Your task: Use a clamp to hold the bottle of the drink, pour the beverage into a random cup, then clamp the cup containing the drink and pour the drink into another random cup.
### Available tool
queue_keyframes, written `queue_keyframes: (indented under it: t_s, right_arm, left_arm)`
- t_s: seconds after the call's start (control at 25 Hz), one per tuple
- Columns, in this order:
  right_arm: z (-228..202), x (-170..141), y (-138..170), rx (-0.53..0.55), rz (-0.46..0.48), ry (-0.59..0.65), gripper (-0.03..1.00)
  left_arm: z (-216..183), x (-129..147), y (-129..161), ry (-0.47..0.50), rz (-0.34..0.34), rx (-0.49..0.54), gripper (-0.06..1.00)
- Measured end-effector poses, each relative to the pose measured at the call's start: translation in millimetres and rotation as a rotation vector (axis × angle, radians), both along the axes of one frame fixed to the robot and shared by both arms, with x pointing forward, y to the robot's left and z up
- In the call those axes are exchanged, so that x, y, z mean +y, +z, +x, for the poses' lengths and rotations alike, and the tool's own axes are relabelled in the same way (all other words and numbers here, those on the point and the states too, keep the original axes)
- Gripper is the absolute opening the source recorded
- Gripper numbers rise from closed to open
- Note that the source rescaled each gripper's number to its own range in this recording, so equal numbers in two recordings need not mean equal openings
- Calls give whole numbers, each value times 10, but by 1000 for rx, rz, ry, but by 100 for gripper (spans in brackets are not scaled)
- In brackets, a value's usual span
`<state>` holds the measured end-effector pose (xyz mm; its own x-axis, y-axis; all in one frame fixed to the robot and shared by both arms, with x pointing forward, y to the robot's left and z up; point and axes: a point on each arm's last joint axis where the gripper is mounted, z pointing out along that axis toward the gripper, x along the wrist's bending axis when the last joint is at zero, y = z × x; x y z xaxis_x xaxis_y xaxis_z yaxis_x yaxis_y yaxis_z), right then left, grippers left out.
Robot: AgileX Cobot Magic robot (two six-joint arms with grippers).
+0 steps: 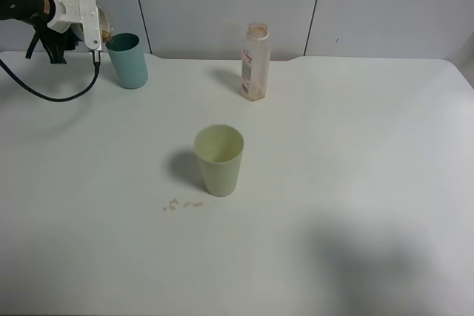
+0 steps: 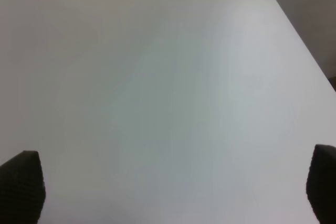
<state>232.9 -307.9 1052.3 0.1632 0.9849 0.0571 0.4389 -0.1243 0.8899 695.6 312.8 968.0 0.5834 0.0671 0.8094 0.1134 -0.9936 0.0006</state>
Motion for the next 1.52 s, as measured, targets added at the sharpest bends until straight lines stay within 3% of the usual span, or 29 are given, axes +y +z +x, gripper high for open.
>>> queue_keyframes:
  t_s: [0.64,1.52]
  right_arm:
    - [0,0,0,0,0,0,100]
    - [0,0,0,0,0,0,100]
  left_arm:
    - [172,-113,40,-12,-1,-30,0]
    - [180,-125,63,-81,127,-14,0]
